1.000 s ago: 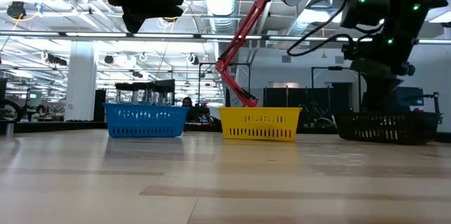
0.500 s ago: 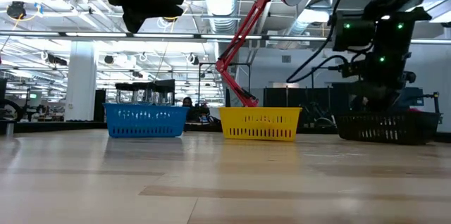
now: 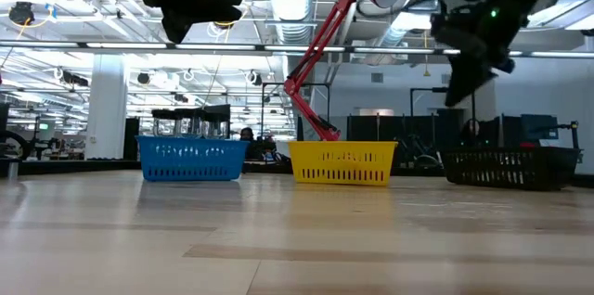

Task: Pick & Place Office items
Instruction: Put the green wrist watch into the black bin

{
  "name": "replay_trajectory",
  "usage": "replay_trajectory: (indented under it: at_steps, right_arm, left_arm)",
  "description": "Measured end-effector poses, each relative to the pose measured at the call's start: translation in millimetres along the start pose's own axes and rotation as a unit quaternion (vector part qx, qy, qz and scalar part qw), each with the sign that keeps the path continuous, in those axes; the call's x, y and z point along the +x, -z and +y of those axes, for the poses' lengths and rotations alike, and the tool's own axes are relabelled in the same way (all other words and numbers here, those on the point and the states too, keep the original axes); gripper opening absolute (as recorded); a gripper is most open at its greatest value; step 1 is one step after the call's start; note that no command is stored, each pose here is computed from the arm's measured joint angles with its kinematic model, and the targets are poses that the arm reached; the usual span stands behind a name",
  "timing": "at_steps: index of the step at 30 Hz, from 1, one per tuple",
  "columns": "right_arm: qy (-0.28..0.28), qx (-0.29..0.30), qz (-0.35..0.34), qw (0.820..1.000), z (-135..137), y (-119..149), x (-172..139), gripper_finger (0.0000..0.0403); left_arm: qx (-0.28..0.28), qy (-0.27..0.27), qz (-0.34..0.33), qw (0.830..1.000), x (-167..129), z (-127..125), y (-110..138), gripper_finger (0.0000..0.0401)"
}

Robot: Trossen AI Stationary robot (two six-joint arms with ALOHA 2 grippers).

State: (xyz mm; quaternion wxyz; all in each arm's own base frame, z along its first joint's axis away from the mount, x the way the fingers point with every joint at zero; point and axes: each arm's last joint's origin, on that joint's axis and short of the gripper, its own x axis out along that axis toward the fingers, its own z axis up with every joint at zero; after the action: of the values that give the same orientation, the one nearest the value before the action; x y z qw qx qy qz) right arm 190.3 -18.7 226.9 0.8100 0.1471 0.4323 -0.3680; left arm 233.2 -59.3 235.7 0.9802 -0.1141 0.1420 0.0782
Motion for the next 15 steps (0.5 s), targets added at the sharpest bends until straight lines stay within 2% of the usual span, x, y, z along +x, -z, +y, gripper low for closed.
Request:
replay_trajectory:
  at_steps: [2, 6, 10, 15]
  right_arm:
    - [-0.025, -0.026, -0.016, 0.999, 9, 1, -4, 0.0000]
    - [-0.067, -0.115, -0.038, 0.990, 31, 8, -9, 0.0000]
    - [-0.108, -0.159, -0.051, 0.980, 52, 18, -12, 0.0000]
    - [-0.212, -0.293, -0.021, 0.932, 67, 31, -20, 0.0000]
  left_arm:
    - [0.000, 0.000, 0.000, 1.000, 0, 0, 0, 0.0104]
    - [0.000, 0.000, 0.000, 1.000, 0, 0, 0, 0.0104]
    - [0.000, 0.000, -0.001, 1.000, 0, 0, 0, 0.0104]
    - [-0.002, 0.001, -0.003, 1.000, 0, 0, -1, 0.0104]
